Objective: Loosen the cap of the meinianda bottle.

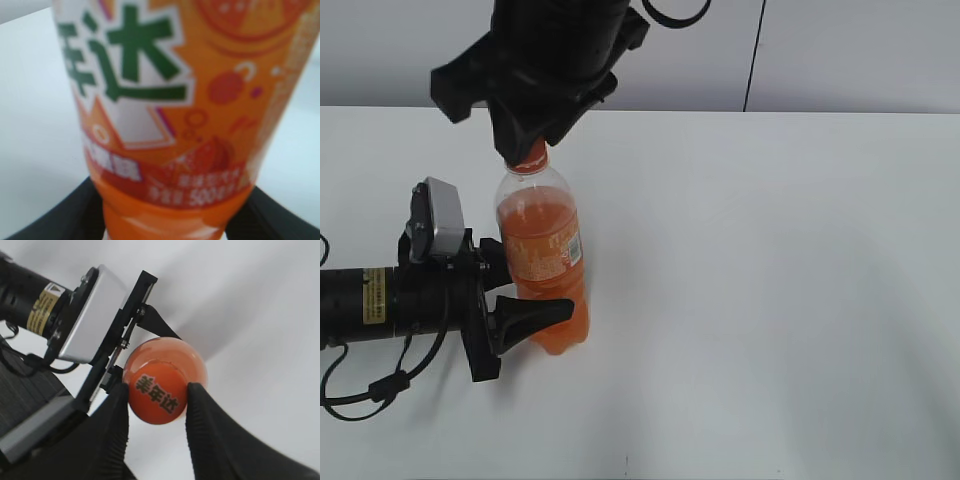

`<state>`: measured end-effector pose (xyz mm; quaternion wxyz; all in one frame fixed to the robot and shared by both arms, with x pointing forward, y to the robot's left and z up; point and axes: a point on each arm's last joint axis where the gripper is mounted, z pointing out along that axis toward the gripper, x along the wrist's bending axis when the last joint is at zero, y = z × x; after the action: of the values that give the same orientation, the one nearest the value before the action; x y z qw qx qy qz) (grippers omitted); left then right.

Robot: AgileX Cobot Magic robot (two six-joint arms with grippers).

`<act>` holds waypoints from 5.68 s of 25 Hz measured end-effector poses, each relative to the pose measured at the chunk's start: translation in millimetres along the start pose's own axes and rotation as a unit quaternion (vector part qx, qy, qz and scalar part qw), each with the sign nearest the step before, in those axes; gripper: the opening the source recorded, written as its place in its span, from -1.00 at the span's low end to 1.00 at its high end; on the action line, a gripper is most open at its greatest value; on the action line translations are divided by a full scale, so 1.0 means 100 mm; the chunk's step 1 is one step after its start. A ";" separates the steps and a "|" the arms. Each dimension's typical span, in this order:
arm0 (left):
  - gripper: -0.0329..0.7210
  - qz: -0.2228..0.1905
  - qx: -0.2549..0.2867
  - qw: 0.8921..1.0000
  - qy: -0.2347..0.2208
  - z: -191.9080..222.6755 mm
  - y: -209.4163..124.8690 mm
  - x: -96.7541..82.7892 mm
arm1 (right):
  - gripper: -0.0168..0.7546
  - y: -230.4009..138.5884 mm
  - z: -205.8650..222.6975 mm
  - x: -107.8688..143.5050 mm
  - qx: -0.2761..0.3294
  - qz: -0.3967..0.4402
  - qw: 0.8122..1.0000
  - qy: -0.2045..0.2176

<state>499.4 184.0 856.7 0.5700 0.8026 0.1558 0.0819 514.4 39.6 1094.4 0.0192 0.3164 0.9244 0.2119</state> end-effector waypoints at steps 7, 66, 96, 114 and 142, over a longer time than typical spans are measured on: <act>0.15 0.000 0.000 1.000 0.000 0.00 0.00 0.00 | -0.33 0.01 -0.02 -0.01 -0.002 -0.341 0.940 -0.007; 0.15 -0.001 0.001 1.000 -0.001 0.00 0.00 0.00 | 0.26 0.08 0.01 -0.02 -0.016 0.159 0.987 -0.016; 0.15 -0.001 0.001 1.000 -0.001 0.00 0.00 0.00 | -0.23 0.04 0.09 -0.02 0.000 0.161 0.987 -0.010; 0.15 0.002 0.001 1.000 -0.003 0.00 0.00 0.00 | -0.25 0.04 0.08 -0.01 0.003 -0.357 0.934 -0.004; 0.15 0.001 0.001 1.000 -0.003 0.00 0.00 0.00 | -0.25 0.13 -0.78 0.06 -0.092 -0.380 0.918 -0.066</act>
<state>499.1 183.8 856.6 0.5695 0.8036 0.1537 0.0798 503.9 22.4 1171.1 0.1882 -0.0487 0.9482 0.2511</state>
